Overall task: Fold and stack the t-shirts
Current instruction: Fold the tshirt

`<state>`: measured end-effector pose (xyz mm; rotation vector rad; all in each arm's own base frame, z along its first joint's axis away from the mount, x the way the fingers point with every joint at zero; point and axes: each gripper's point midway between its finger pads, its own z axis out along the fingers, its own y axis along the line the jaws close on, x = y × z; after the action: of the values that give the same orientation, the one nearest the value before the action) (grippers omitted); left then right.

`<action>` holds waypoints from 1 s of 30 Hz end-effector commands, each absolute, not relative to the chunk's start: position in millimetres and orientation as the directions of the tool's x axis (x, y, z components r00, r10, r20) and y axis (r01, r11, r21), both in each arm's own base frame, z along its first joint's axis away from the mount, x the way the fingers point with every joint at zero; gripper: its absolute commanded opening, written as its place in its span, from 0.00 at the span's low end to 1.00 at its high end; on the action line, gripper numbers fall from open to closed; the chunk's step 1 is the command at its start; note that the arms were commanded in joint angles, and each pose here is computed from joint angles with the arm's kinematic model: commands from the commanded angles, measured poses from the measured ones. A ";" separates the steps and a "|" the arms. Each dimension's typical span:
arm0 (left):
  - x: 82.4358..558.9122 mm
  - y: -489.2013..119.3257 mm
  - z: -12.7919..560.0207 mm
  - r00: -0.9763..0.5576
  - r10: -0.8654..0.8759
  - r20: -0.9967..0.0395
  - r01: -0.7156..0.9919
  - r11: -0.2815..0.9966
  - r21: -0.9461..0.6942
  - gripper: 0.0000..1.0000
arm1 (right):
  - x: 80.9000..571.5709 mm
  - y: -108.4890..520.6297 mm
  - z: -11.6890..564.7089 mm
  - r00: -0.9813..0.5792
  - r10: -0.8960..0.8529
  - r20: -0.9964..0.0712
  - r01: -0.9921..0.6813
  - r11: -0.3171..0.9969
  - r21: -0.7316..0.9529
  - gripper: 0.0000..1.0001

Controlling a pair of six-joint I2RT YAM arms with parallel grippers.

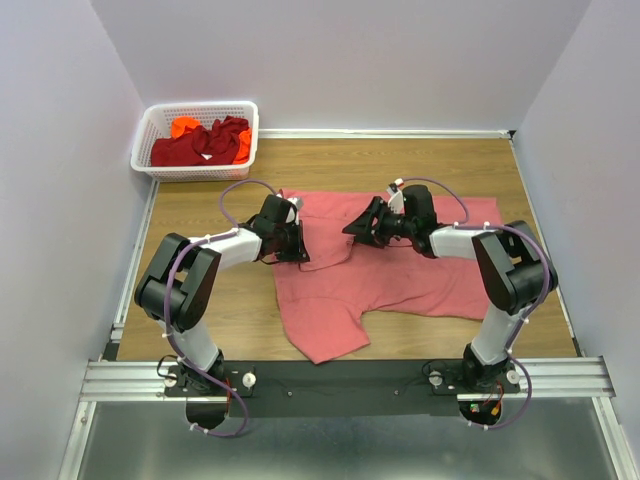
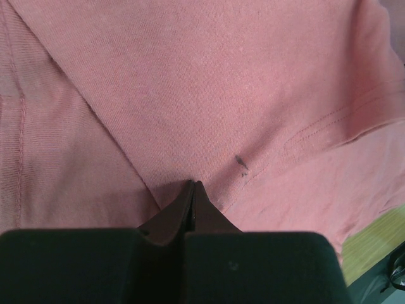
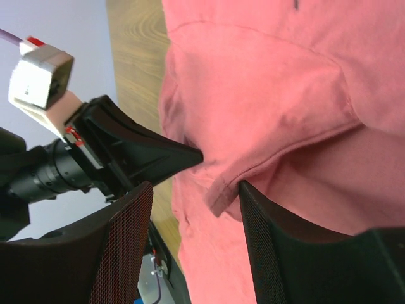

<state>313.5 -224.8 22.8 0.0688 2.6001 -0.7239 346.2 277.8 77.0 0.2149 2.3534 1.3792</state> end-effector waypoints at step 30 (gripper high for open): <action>308.7 -200.0 18.0 -0.911 -0.006 -0.413 0.158 0.918 -0.363 0.00 | 359.6 285.7 76.7 -0.913 0.178 -0.367 -0.193 0.602 0.775 0.46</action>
<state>312.4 -219.3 23.0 0.1076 2.6229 -0.6747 372.4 274.4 96.3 0.0567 2.3477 1.1944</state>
